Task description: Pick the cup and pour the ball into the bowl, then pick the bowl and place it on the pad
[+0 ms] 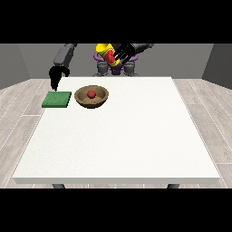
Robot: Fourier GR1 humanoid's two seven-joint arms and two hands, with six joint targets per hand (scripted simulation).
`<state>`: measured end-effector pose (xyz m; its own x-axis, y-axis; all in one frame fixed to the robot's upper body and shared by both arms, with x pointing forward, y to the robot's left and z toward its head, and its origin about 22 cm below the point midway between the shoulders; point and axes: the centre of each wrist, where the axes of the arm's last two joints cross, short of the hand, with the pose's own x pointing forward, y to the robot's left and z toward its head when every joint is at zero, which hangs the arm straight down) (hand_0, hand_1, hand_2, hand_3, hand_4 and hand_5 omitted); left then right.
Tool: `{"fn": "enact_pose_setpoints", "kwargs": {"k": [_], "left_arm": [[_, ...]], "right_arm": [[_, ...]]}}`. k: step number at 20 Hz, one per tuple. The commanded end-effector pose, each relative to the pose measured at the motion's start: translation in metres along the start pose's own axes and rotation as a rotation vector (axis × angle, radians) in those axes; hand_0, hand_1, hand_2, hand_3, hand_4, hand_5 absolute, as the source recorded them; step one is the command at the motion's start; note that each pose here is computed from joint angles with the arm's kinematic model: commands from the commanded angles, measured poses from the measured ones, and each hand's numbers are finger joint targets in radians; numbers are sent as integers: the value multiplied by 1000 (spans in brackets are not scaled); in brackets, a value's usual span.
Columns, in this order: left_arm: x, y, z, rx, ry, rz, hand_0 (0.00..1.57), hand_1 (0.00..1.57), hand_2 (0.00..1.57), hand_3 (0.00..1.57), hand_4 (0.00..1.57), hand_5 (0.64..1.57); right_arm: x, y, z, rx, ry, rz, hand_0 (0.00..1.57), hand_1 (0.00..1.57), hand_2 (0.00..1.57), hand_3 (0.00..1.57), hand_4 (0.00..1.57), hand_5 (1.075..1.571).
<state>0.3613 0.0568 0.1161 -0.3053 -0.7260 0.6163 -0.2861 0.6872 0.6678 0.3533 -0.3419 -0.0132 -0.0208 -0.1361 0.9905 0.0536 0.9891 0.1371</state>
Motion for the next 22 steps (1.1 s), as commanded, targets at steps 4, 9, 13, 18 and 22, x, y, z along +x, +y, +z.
{"fn": "enact_pose_setpoints", "kwargs": {"k": [4,9,13,18,22], "left_arm": [[-47,12,31,12,160,401,0,0,0,0,621,1568],[-98,12,56,-101,193,526,0,0,0,0,0,727],[-104,7,63,-140,200,537,0,0,0,0,0,729],[-101,11,56,-153,188,555,0,0,0,0,0,743],[-117,20,63,-165,149,577,0,0,0,0,0,744]], "right_arm": [[12,54,-23,33,17,-50,0,0,0,0,571,1571],[12,69,-22,16,48,-15,0,0,0,0,0,1570],[-29,82,1,-12,104,-30,0,0,0,0,0,1571],[-27,54,2,-62,86,-22,0,0,0,0,0,1570],[-37,56,5,-89,111,-36,0,0,0,0,0,1571]]}}
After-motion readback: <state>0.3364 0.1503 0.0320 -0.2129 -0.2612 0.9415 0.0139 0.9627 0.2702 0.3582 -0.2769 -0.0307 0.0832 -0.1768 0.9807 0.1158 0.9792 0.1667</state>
